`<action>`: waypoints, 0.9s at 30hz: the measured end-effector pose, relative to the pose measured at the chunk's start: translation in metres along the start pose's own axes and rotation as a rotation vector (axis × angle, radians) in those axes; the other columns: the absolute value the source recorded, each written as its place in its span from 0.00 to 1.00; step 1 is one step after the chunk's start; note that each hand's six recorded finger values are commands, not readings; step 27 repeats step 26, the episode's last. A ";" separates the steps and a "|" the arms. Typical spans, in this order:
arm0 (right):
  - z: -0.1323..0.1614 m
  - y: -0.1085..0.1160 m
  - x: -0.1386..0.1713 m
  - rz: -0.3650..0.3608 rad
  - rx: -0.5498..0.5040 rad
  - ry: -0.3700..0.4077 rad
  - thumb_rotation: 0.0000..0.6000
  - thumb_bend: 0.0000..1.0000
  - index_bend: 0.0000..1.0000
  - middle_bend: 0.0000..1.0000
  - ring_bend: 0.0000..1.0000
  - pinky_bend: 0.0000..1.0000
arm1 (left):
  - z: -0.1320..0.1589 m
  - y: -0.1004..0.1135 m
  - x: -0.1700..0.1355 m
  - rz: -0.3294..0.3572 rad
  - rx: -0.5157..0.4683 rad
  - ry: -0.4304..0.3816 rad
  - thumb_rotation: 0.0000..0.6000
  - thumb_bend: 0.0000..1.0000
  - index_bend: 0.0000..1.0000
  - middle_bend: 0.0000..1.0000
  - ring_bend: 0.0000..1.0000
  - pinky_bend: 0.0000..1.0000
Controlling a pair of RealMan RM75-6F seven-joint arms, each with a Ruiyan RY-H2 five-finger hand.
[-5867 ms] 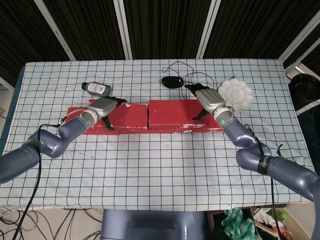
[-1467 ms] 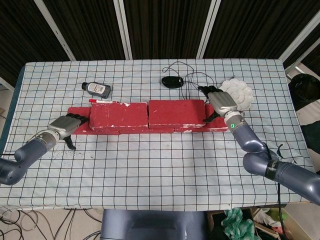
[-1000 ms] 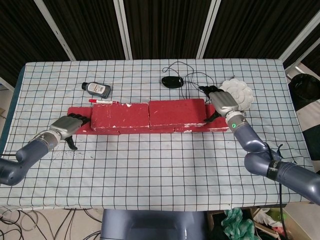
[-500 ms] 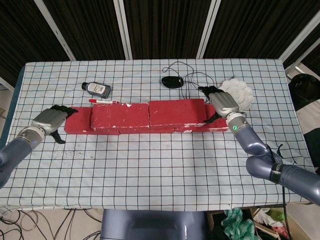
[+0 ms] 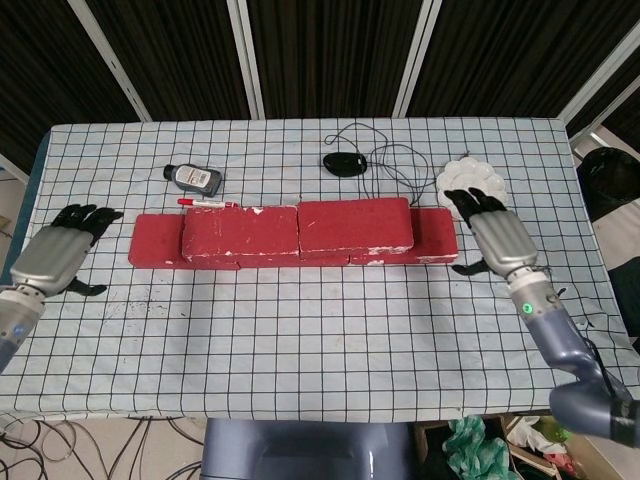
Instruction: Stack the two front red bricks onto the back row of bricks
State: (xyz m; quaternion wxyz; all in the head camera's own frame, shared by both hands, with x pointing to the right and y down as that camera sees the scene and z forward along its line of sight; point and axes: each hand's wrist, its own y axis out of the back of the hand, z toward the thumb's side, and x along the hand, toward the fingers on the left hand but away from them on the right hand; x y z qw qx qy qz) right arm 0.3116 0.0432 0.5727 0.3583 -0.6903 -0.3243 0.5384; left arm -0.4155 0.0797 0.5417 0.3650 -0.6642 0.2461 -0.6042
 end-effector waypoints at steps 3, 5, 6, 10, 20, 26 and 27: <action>-0.015 -0.003 0.036 -0.035 0.019 -0.011 1.00 0.01 0.00 0.06 0.00 0.12 | -0.011 -0.014 -0.032 0.040 -0.007 0.023 1.00 0.01 0.09 0.07 0.00 0.00; -0.027 -0.007 0.065 -0.060 0.032 -0.020 1.00 0.01 0.00 0.06 0.00 0.12 | -0.016 -0.027 -0.052 0.053 -0.018 0.033 1.00 0.01 0.09 0.07 0.00 0.00; -0.031 -0.009 0.078 -0.068 0.037 -0.026 1.00 0.01 0.00 0.06 0.00 0.12 | -0.018 -0.034 -0.062 0.056 -0.026 0.037 1.00 0.01 0.09 0.07 0.00 0.00; -0.048 -0.020 0.140 -0.111 0.041 -0.060 1.00 0.01 0.00 0.06 0.00 0.12 | -0.029 -0.064 -0.101 0.077 -0.079 0.055 1.00 0.01 0.09 0.07 0.00 0.00; -0.053 -0.057 0.227 -0.149 0.066 -0.110 1.00 0.01 0.00 0.06 0.00 0.12 | -0.048 -0.099 -0.147 0.111 -0.167 0.071 1.00 0.00 0.09 0.06 0.00 0.00; -0.054 -0.069 0.235 -0.149 0.071 -0.116 1.00 0.01 0.00 0.06 0.00 0.12 | -0.052 -0.101 -0.157 0.110 -0.193 0.078 1.00 0.00 0.09 0.06 0.00 0.00; -0.054 -0.069 0.235 -0.149 0.071 -0.116 1.00 0.01 0.00 0.06 0.00 0.12 | -0.052 -0.101 -0.157 0.110 -0.193 0.078 1.00 0.00 0.09 0.06 0.00 0.00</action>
